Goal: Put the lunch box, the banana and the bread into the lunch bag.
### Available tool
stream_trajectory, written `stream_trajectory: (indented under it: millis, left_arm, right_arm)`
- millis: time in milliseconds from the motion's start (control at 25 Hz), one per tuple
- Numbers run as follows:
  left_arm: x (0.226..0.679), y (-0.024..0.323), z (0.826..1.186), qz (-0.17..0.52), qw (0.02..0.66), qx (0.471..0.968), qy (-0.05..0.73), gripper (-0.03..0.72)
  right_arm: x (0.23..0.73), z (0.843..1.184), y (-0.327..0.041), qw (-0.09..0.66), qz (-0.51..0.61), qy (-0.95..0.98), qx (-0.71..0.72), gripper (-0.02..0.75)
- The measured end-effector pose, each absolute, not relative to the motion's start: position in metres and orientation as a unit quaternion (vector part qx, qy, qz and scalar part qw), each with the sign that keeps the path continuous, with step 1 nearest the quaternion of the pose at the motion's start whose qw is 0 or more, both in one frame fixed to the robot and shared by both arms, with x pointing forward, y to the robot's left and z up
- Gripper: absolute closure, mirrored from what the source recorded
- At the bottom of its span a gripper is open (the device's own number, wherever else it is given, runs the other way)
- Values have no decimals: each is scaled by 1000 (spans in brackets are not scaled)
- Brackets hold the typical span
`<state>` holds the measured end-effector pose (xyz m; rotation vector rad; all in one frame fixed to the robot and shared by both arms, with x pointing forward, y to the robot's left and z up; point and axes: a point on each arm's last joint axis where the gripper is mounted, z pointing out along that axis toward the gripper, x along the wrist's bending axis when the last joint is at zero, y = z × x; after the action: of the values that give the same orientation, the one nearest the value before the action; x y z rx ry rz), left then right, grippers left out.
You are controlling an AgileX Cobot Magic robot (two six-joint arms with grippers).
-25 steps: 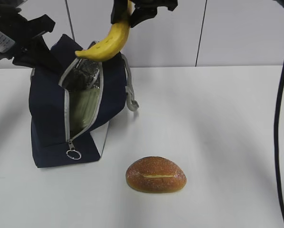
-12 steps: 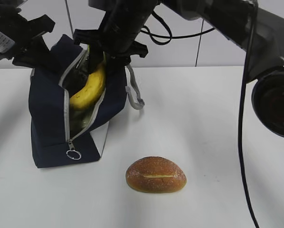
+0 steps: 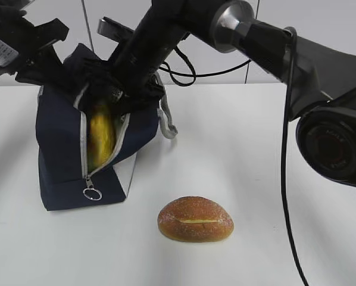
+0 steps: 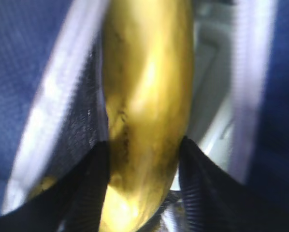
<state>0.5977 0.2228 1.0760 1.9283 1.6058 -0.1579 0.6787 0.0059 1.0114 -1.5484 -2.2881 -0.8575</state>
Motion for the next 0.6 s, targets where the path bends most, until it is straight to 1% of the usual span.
stream_trajectory:
  millis: [40,120,200,280,400,480,600]
  left_arm:
    - [598,223,1076,-60,309,730,608,691]
    - [598,223,1076,-59,309,729,608,691]
    - [598,223,1076,-59,309,729,608,691]
    - [598,223,1076,-59,309,729,608,691]
    - [598,223,1076,-58,308,730,607,691]
    - [598,223,1076,-57,307,730,607,691]
    - [598,224,1075,-56,304,732,607,691]
  right_arm:
    - [678,1012,7,132,-299,-784,-527,301]
    - [677,1013,8,140,-304,-782,-525,170]
    - [677,1013,9,140,-304,-782,-525,108]
    - [677,1013,9,141,-305,-782,-525,111]
    - [676,1020,8,137,-310,-782,-523,182]
    - [675,1031,4,117,-313,-786,-520,216]
    - [674,1049,-4,71,-313,-794,-516,234]
